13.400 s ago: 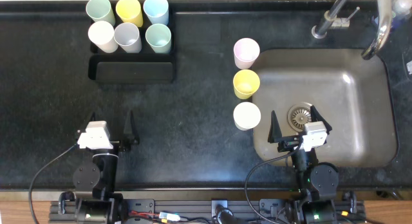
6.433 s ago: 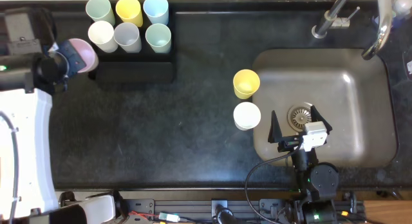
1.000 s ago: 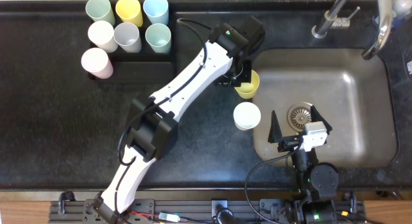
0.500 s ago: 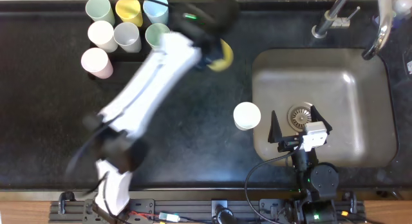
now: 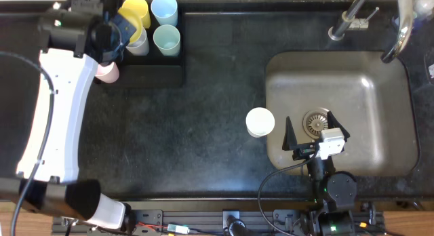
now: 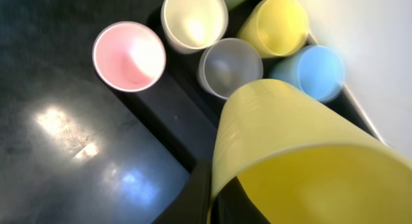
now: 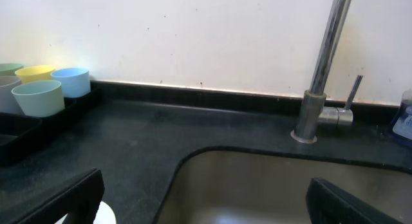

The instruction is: Store Cups

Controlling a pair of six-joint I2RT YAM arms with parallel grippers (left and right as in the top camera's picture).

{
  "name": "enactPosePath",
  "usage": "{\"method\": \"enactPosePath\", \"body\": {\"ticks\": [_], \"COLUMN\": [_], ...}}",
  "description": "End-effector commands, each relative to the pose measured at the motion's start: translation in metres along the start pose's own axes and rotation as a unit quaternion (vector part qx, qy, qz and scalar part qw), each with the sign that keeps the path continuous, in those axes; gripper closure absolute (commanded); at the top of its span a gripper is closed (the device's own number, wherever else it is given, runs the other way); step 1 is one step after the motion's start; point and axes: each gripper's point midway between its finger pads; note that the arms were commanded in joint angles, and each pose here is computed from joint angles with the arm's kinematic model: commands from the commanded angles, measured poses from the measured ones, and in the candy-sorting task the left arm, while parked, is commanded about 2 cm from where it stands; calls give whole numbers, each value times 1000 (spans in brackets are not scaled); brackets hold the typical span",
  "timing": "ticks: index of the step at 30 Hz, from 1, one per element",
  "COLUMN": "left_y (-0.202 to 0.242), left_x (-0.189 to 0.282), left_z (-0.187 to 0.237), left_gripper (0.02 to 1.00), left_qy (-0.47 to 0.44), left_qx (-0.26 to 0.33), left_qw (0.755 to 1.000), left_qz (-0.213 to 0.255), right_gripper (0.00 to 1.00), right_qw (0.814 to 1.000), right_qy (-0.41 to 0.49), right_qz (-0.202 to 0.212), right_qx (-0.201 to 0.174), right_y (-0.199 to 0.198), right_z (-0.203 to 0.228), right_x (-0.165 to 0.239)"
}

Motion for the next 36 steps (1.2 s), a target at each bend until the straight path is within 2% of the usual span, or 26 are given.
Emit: {"method": "enactPosePath", "body": {"ticks": [1,13,25,36], "left_y": [26,47,55,65], "left_x": [-32,-75,-95,-115], "left_z": [19,36,44,48], "left_gripper": [985,985,985,985], "left_qy": [42,50,63,59], "left_qx": [51,55,50,76], "left_qw": [998,996,994,989], "left_qz": [-12,-51,-81,-117], "right_gripper": [3,3,3,5], "right_qw": [1000,1000,1000,1000], "right_qy": [-2,-2,-2,-2], "right_qz": [2,2,2,2], "right_qx": [-3,-3,-3,-3], "right_y": [-1,-1,-1,-1], "right_z": [3,3,3,3], "right_x": [0,0,0,0]}}
Point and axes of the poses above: each gripper's point midway between its finger pads, its own x axis back along the fingers, its own y axis along the line the jaws close on, z = x × y, and after that the axes turned 3 degrees about x, right-handed
